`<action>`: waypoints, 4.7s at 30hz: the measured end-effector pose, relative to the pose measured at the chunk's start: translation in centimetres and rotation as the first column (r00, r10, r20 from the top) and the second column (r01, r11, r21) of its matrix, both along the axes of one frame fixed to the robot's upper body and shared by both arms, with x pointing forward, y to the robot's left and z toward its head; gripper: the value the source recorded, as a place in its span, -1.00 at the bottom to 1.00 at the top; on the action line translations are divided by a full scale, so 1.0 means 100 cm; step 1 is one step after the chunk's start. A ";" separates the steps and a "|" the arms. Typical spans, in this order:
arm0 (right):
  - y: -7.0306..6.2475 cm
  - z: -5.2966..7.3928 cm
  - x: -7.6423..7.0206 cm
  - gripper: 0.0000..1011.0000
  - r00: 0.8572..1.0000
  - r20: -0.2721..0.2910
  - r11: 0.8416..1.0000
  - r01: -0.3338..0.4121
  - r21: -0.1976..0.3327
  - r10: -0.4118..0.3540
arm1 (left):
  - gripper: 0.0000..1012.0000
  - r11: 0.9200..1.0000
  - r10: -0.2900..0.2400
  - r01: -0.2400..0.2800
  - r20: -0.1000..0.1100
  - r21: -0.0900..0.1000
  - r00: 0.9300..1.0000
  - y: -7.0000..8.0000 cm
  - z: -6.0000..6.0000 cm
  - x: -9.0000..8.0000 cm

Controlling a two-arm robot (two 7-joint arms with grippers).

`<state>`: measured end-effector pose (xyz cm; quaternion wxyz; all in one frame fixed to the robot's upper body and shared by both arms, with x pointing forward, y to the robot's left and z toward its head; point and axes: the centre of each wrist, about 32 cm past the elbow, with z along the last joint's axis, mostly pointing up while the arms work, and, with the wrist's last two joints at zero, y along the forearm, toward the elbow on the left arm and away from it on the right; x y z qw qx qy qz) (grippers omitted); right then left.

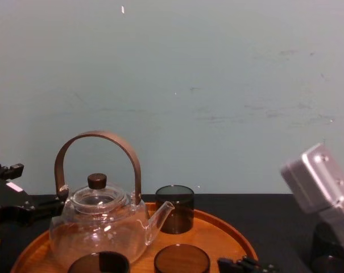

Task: Pick up the glass from the table and place it on the tray.

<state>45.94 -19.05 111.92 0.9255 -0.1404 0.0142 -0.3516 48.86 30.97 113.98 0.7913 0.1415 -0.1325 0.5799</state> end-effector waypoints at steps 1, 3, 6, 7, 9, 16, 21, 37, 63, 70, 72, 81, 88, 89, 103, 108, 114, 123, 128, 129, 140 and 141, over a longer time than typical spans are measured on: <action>-0.001 0.001 -0.002 0.98 1.000 0.002 1.000 0.001 0.001 -0.001 | 0.98 1.000 0.000 0.000 0.000 0.000 1.000 0.000 0.000 0.000; -0.005 0.002 -0.007 0.98 1.000 0.004 1.000 0.009 0.006 -0.009 | 0.98 1.000 0.000 0.000 0.000 0.000 1.000 0.000 0.000 0.000; -0.010 0.004 -0.015 0.98 1.000 0.008 1.000 0.024 0.012 -0.025 | 0.98 1.000 0.000 0.000 0.000 0.000 1.000 0.000 0.000 0.000; -0.012 0.005 -0.016 0.98 1.000 0.010 0.999 0.028 0.015 -0.029 | 0.98 1.000 0.000 0.000 0.000 0.000 1.000 0.000 0.000 0.000; -0.017 0.006 -0.021 0.98 0.999 0.014 0.999 0.045 0.020 -0.046 | 0.98 1.000 0.000 0.000 0.000 0.000 1.000 0.000 0.000 0.000; -0.038 0.005 -0.033 0.98 0.992 0.017 0.992 0.123 0.036 -0.124 | 0.98 1.000 0.000 0.000 0.000 0.000 1.000 0.000 0.000 0.000; -0.056 0.001 -0.041 0.98 0.981 0.014 0.980 0.195 0.042 -0.196 | 0.98 1.000 0.000 0.000 0.000 0.000 1.000 0.000 0.000 0.000; -0.096 -0.006 -0.052 0.98 0.937 0.000 0.935 0.350 0.050 -0.351 | 0.98 1.000 0.000 0.000 0.000 0.000 1.000 0.000 0.000 0.000; -0.122 -0.011 -0.005 0.98 0.897 0.018 0.897 0.441 0.034 -0.442 | 0.98 1.000 0.000 0.000 0.000 0.000 1.000 0.000 0.000 0.000; -0.118 -0.011 0.009 0.98 0.905 0.024 0.905 0.425 0.027 -0.426 | 0.98 1.000 0.000 0.000 0.000 0.000 1.000 0.000 0.000 0.000; -0.117 -0.012 0.014 0.98 0.907 0.024 0.907 0.420 0.024 -0.420 | 0.98 1.000 0.000 0.000 0.000 0.000 1.000 0.000 0.000 0.000; -0.113 -0.015 0.029 0.98 0.912 0.016 0.912 0.409 0.018 -0.410 | 0.98 1.000 0.000 0.000 0.000 0.000 1.000 0.000 0.000 0.000; -0.111 -0.017 0.039 0.98 0.916 0.015 0.916 0.400 0.020 -0.400 | 0.98 1.000 0.000 0.000 0.000 0.000 1.000 0.000 0.000 0.000; -0.111 -0.018 0.040 0.98 0.916 0.015 0.916 0.400 0.020 -0.400 | 0.98 1.000 0.000 0.000 0.000 0.000 1.000 0.000 0.000 0.000; -0.108 -0.020 0.049 0.98 0.921 0.010 0.921 0.388 0.017 -0.388 | 0.98 1.000 0.000 0.000 0.000 0.000 1.000 0.000 0.000 0.000; -0.108 -0.019 0.049 0.98 0.921 0.011 0.921 0.389 0.018 -0.389 | 0.98 1.000 0.000 0.000 0.000 0.000 1.000 0.000 0.000 0.000; -0.108 -0.019 0.048 0.90 0.921 0.011 0.921 0.390 0.018 -0.390 | 0.98 1.000 0.000 0.000 0.000 0.000 1.000 0.000 0.000 0.000; -0.109 -0.019 0.048 0.79 0.920 0.011 0.920 0.391 0.017 -0.392 | 0.98 1.000 0.000 0.000 0.000 0.000 1.000 0.000 0.000 0.000; -0.109 -0.019 0.048 0.79 0.920 0.011 0.920 0.392 0.017 -0.392 | 0.98 1.000 0.000 0.000 0.000 0.000 1.000 0.000 0.000 0.000; -0.109 -0.019 0.048 0.79 0.920 0.011 0.920 0.392 0.017 -0.392 | 0.98 1.000 0.000 0.000 0.000 0.000 1.000 0.000 0.000 0.000; -0.109 -0.019 0.048 0.79 0.920 0.011 0.920 0.392 0.018 -0.392 | 0.98 1.000 0.000 0.000 0.000 0.000 1.000 0.000 0.000 0.000; -0.109 -0.019 0.048 0.79 0.920 0.011 0.920 0.392 0.018 -0.392 | 0.98 1.000 0.000 0.000 0.000 0.000 1.000 0.000 0.000 0.000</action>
